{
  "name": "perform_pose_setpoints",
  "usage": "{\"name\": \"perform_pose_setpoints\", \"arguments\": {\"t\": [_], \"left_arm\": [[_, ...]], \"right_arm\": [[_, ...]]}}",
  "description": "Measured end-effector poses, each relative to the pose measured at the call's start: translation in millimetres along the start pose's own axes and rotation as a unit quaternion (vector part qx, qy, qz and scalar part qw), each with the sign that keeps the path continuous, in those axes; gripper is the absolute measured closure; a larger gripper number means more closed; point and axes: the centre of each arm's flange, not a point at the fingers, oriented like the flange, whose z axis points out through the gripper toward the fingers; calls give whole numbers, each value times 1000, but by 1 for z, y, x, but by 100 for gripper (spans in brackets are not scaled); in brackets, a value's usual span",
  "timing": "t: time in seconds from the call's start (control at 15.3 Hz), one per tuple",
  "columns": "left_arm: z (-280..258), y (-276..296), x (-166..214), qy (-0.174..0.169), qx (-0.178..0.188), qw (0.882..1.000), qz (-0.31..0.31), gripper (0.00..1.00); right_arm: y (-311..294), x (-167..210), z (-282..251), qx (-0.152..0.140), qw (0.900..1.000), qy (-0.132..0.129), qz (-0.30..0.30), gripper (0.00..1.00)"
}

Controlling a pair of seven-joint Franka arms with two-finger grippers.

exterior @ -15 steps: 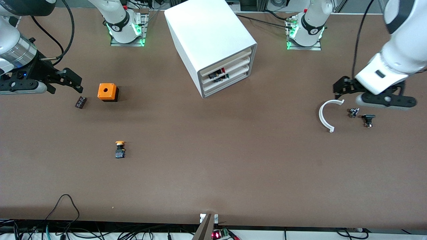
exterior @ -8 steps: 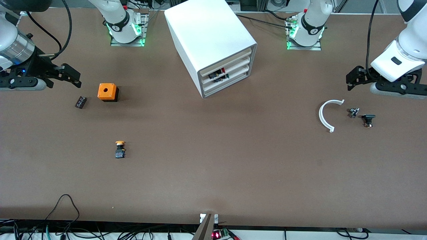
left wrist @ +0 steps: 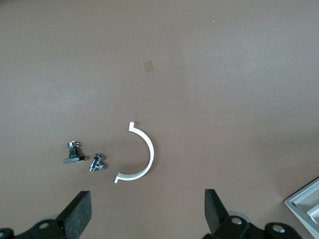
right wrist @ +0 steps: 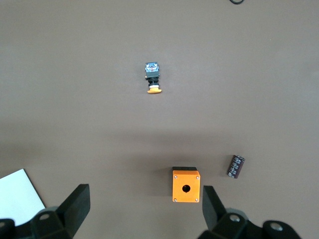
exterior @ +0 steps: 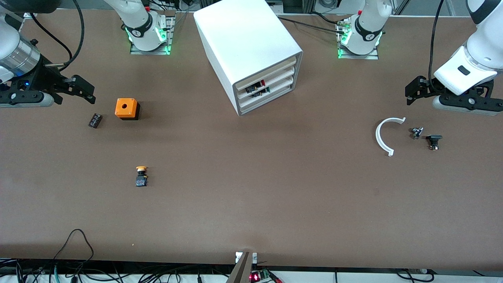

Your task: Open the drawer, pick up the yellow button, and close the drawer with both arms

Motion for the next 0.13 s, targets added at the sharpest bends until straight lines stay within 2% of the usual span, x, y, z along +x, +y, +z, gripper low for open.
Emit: {"name": "perform_pose_setpoints", "arguments": {"t": [0.13], "left_arm": [[0, 0, 0, 0, 0, 1000, 0, 0]], "right_arm": [[0, 0, -1, 0, 1000, 1, 0, 0]]}}
